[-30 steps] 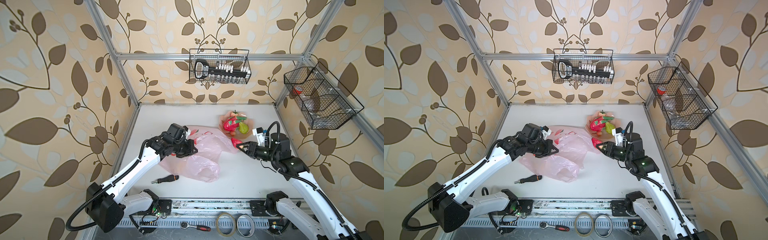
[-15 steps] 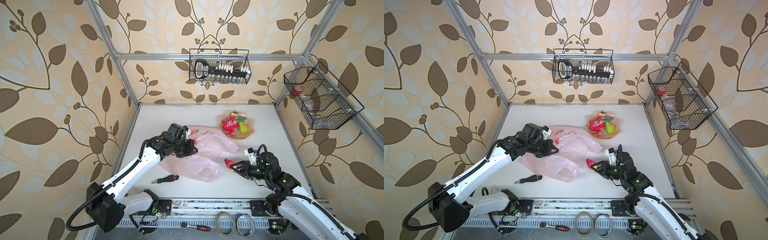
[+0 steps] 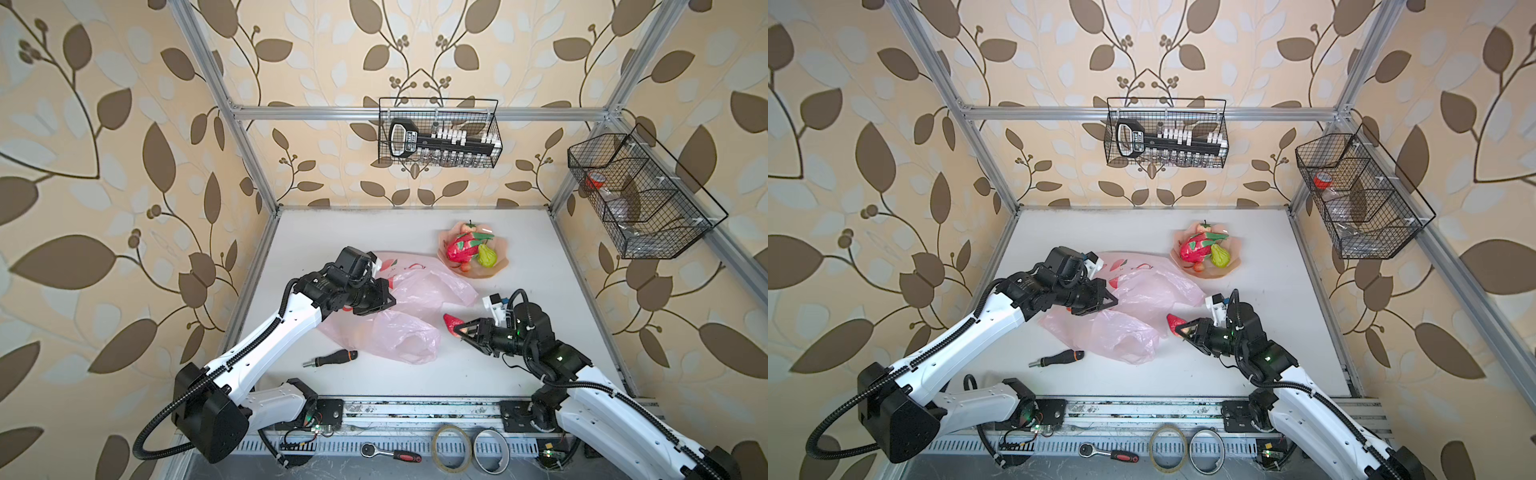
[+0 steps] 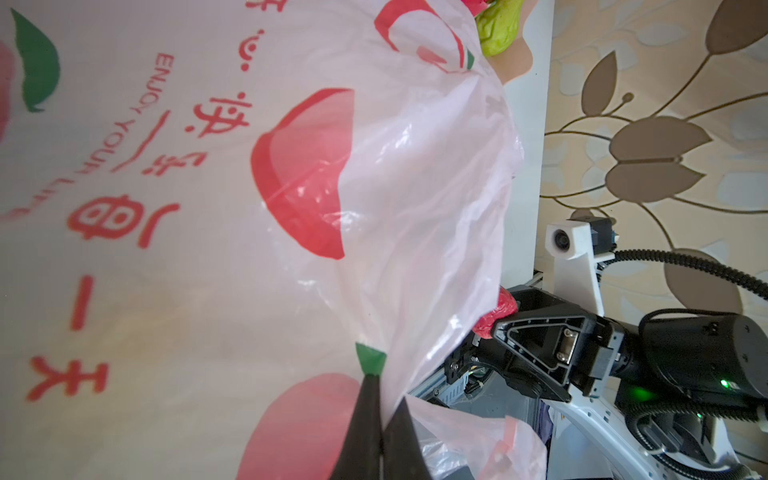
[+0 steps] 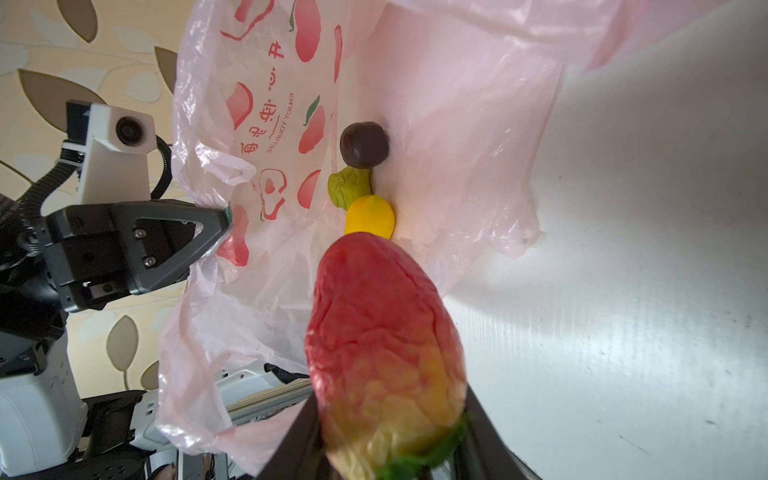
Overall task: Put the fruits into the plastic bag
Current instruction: 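Lower the mango into the bag mouth held open by the left gripper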
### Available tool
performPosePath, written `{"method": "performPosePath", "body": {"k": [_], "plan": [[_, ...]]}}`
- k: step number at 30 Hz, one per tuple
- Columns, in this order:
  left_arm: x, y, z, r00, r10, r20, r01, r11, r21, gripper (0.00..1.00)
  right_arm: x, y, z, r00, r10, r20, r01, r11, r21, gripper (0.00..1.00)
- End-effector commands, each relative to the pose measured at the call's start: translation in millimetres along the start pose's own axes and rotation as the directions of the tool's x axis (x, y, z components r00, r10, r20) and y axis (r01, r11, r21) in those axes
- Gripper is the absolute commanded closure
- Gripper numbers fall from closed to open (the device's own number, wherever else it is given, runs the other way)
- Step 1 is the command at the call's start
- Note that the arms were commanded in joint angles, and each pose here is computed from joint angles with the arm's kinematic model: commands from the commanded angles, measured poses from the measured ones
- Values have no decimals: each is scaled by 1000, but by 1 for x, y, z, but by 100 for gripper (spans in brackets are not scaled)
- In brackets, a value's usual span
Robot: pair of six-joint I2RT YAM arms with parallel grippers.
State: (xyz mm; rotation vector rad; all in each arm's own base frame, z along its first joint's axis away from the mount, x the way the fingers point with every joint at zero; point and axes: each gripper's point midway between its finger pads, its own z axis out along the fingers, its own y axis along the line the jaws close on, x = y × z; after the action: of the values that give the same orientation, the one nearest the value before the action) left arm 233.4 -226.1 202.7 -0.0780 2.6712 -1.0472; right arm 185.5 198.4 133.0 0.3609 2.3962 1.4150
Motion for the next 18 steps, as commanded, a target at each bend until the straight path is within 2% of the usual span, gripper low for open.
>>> {"method": "performPosePath", "body": {"k": [1,18], "plan": [[-4,-11,-6,1000,18,8,-18,999,36,100,-4,4,6,1000,11,17,-11,1000,-23,73],[-4,-15,-6,1000,17,4,-17,998,52,100,-1,30,56,998,5,-58,-11,995,-104,74]]}}
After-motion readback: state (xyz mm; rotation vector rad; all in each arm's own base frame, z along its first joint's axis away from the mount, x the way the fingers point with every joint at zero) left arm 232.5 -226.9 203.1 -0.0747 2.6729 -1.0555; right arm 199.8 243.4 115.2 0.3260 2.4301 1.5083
